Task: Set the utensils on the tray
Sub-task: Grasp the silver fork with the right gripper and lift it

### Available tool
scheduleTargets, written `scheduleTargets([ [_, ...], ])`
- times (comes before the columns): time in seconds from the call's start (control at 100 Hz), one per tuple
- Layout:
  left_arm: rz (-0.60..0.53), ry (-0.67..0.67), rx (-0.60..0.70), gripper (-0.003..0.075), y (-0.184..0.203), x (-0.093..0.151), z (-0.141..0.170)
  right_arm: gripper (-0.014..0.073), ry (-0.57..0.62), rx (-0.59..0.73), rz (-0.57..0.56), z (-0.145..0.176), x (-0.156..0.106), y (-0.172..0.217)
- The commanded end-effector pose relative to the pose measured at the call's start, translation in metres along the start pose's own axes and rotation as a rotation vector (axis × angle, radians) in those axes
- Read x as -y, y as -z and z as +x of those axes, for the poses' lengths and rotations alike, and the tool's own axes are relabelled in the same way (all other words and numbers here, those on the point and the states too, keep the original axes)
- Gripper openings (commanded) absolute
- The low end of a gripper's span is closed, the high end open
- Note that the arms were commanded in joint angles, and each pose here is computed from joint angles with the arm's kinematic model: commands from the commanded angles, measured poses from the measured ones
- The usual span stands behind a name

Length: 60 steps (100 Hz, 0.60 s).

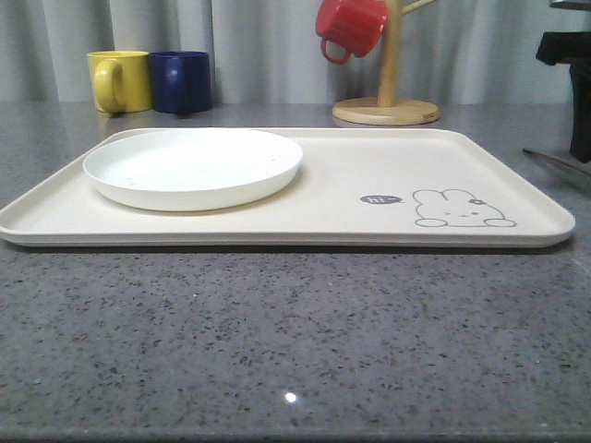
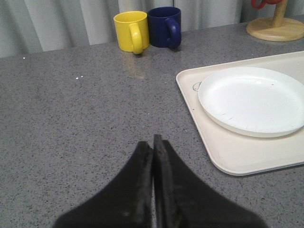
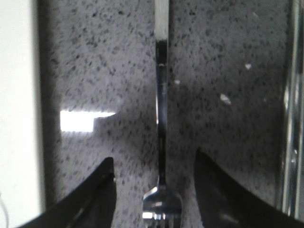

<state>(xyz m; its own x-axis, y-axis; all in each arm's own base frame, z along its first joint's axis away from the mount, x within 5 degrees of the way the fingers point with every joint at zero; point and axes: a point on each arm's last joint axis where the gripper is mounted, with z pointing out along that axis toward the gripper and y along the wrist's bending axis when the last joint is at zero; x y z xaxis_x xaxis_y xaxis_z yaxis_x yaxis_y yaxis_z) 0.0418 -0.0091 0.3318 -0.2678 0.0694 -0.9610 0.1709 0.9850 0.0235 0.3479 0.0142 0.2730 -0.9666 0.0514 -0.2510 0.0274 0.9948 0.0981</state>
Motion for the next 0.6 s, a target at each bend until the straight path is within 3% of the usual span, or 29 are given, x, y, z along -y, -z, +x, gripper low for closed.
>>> scheduleTargets([
  [0.0,0.004,0.011,0.086,-0.0019,0.002,0.000,-0.013,0.0392,0.019,0.070,0.008,-0.009,0.000,0.014],
  [0.16,0.004,0.011,0.086,-0.0019,0.002,0.000,-0.013,0.0340,0.017,0.038,0.011,-0.012,0.001,0.000],
  [0.4,0.004,0.011,0.086,-0.0019,0.002,0.000,-0.013,-0.0074,0.017,0.034,0.011,-0.012,0.001,0.002],
  [0.59,0.004,0.011,0.086,-0.0019,0.002,0.000,-0.013,-0.0059,0.038,0.073,0.000,-0.008,-0.007,0.018],
])
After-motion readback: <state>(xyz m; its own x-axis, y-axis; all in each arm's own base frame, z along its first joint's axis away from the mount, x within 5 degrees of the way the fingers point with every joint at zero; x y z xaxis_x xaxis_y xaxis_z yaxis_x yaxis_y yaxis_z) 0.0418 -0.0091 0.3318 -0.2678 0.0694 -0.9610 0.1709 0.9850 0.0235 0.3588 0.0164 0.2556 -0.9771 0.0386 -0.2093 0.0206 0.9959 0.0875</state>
